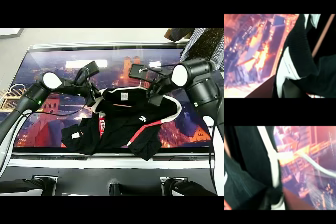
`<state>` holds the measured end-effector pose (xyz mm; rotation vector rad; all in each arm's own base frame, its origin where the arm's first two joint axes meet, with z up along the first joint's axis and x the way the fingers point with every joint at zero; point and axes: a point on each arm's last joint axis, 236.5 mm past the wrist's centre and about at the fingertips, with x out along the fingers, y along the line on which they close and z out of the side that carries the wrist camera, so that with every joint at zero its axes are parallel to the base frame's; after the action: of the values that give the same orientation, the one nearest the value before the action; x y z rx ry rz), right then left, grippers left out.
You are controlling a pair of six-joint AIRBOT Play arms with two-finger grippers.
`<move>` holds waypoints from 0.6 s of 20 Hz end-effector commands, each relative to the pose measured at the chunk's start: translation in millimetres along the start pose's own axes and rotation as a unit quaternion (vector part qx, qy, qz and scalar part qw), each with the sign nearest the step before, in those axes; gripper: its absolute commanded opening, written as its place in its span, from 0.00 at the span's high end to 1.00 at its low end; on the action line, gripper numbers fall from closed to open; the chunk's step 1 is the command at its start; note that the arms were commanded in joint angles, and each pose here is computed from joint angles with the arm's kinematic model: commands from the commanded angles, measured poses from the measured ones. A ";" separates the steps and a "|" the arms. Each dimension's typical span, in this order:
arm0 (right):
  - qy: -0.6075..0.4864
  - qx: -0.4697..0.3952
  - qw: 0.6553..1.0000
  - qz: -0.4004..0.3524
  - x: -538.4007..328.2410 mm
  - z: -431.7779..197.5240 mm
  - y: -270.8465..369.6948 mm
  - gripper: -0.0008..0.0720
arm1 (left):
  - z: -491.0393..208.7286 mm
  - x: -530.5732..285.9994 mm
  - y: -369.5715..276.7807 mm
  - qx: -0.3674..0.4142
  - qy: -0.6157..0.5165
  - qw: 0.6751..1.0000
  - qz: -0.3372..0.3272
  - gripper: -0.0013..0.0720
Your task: Fold the clothes and pants, and hang the long-sleeved shirts on hangers.
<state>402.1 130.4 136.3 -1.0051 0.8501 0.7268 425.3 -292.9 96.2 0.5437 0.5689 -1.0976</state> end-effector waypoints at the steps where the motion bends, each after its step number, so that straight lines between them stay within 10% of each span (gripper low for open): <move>1: 0.005 0.048 0.999 -0.025 -15.3 -6.3 -7.9 0.53 | 8.8 -17.9 8.4 0.005 -0.011 1.000 0.018 0.93; 12: 0.024 0.223 0.961 -0.164 -122.1 -90.5 -51.1 0.42 | 51.1 -78.0 3.4 0.039 -0.058 0.996 0.061 0.93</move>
<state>373.4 49.1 222.2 -0.8530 0.8070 0.3268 415.3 -276.9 165.9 0.5643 0.4308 -1.0446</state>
